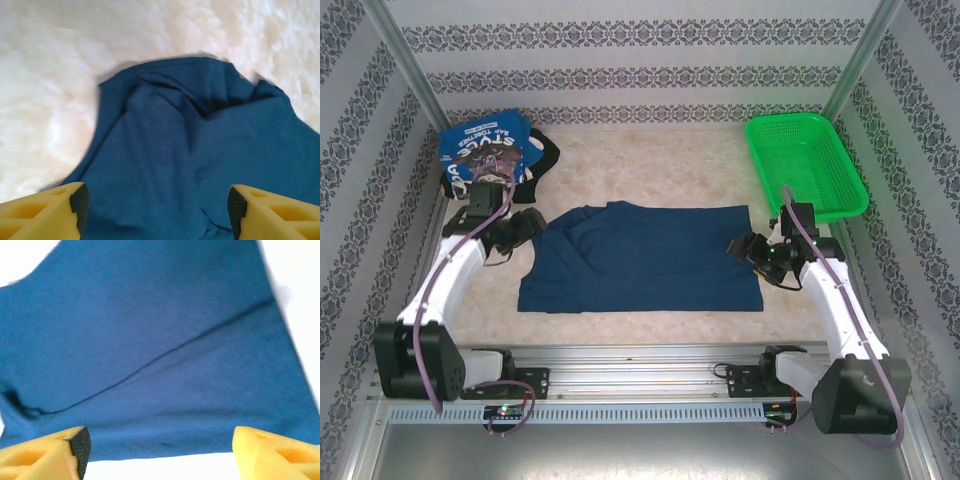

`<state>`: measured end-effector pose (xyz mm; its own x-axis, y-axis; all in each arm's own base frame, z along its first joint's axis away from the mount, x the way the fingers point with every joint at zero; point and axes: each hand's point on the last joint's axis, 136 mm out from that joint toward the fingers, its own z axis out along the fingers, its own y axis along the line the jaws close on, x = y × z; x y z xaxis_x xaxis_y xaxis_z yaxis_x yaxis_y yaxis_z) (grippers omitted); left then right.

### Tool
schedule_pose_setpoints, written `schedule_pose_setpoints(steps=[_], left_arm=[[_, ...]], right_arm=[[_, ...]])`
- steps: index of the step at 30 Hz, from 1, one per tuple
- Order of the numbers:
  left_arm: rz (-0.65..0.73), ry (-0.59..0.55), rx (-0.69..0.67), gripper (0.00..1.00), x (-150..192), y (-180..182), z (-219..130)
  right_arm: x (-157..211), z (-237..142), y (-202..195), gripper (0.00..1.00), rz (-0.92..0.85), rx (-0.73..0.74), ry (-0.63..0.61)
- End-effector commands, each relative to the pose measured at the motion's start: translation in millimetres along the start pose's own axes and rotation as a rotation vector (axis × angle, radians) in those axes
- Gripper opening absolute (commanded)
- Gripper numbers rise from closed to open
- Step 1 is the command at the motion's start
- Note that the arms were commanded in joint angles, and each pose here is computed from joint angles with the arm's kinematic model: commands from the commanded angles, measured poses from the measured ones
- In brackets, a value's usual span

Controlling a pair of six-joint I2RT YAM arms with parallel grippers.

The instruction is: Fold and stack the t-shirts

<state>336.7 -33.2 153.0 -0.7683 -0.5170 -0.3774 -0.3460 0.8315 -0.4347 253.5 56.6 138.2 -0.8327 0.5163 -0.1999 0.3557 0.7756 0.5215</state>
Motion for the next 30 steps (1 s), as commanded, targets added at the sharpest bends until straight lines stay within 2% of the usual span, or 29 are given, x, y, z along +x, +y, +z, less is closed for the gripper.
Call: schedule_pose_setpoints(steps=[1, 5, 9, 11, 15, 16, 21, 30], left_arm=[[0.175, 0.08, 0.075, 0.72, -2, -35, 17], [0.287, 0.193, 0.018, 0.66, 7, -48, 48], [0.361, 0.259, -0.013, 0.63, 19, -56, 75], [0.412, 0.29, -0.042, 0.58, 25, -59, 86], [0.473, 0.355, -0.09, 0.53, 38, -59, 101], [0.479, 0.369, -0.095, 0.53, 42, -58, 103], [0.493, 0.42, -0.128, 0.53, 61, -48, 108], [0.407, 0.465, -0.238, 0.51, 78, -20, 116]], right_arm=[[1, -1, 32, 0.78, -0.103, -0.141, 0.014], [8, -3, 55, 0.85, -0.185, -0.226, -0.003], [14, -4, 73, 0.89, -0.225, -0.318, -0.01], [21, 0, 79, 0.94, -0.247, -0.336, 0.007], [30, 11, 85, 0.96, -0.267, -0.335, 0.051], [31, 14, 87, 0.98, -0.274, -0.332, 0.056], [35, 27, 100, 0.98, -0.299, -0.339, 0.085], [38, 46, 119, 0.98, -0.358, -0.319, 0.133]])
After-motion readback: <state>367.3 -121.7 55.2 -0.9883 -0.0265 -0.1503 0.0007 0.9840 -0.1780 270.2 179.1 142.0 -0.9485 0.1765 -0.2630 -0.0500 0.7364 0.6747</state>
